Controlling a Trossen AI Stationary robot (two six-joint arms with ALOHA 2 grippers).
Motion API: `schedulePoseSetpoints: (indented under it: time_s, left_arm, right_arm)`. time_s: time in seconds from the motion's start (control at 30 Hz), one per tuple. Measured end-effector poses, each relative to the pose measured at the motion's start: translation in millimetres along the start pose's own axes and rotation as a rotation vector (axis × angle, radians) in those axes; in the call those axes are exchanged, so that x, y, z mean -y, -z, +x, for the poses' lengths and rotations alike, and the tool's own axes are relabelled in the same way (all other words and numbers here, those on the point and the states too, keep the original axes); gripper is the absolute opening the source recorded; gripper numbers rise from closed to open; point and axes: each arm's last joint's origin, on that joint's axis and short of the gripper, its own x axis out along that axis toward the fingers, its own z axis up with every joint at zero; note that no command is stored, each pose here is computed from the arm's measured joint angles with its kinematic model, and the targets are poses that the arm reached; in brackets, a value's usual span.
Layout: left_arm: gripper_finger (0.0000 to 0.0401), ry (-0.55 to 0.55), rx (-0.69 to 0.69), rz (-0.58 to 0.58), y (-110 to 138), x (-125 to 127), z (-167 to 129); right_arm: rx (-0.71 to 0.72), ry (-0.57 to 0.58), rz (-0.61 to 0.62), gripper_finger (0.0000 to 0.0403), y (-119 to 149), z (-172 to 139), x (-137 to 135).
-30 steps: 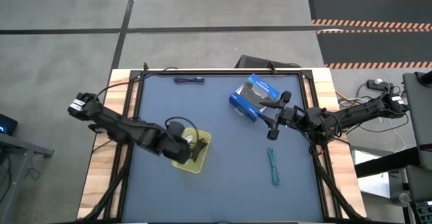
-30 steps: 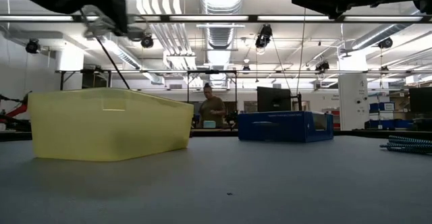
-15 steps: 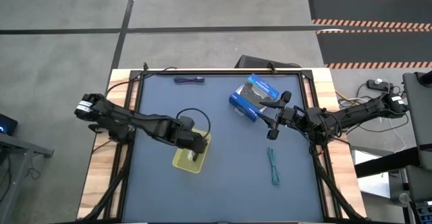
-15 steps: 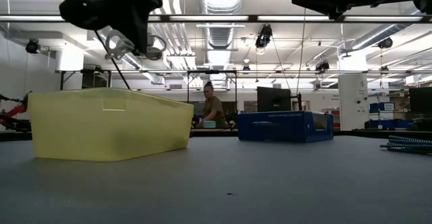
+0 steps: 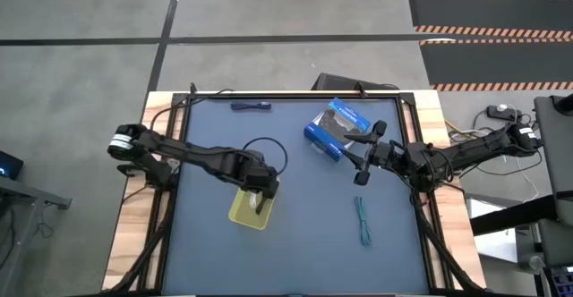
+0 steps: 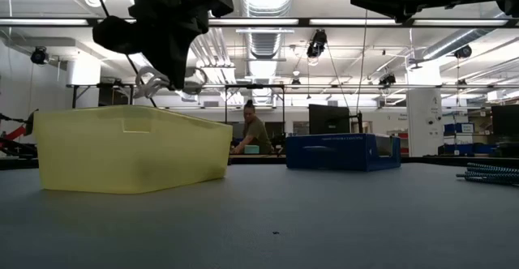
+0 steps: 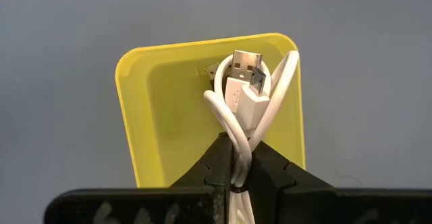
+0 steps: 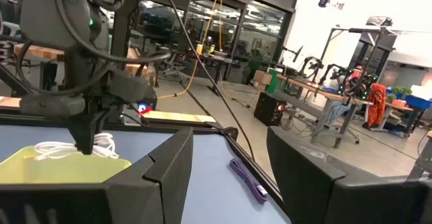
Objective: Pick and place USB-C Cables
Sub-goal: Put the white charger cable into the yellow bin
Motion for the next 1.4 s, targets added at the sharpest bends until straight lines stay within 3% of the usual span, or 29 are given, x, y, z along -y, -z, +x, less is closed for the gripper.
schedulePoseSetpoints:
  time_s: [0.83, 1.4]
  left_arm:
    - [0.0012, -0.170, -0.080, 0.109, 7, 8, 63]
    - [0.0012, -0.215, -0.110, 0.110, 10, 6, 76]
  right_arm:
    - [-0.011, -0.002, -0.010, 0.0183, 1, 0, 0]
    - [-0.017, -0.003, -0.013, 0.0183, 2, 0, 0]
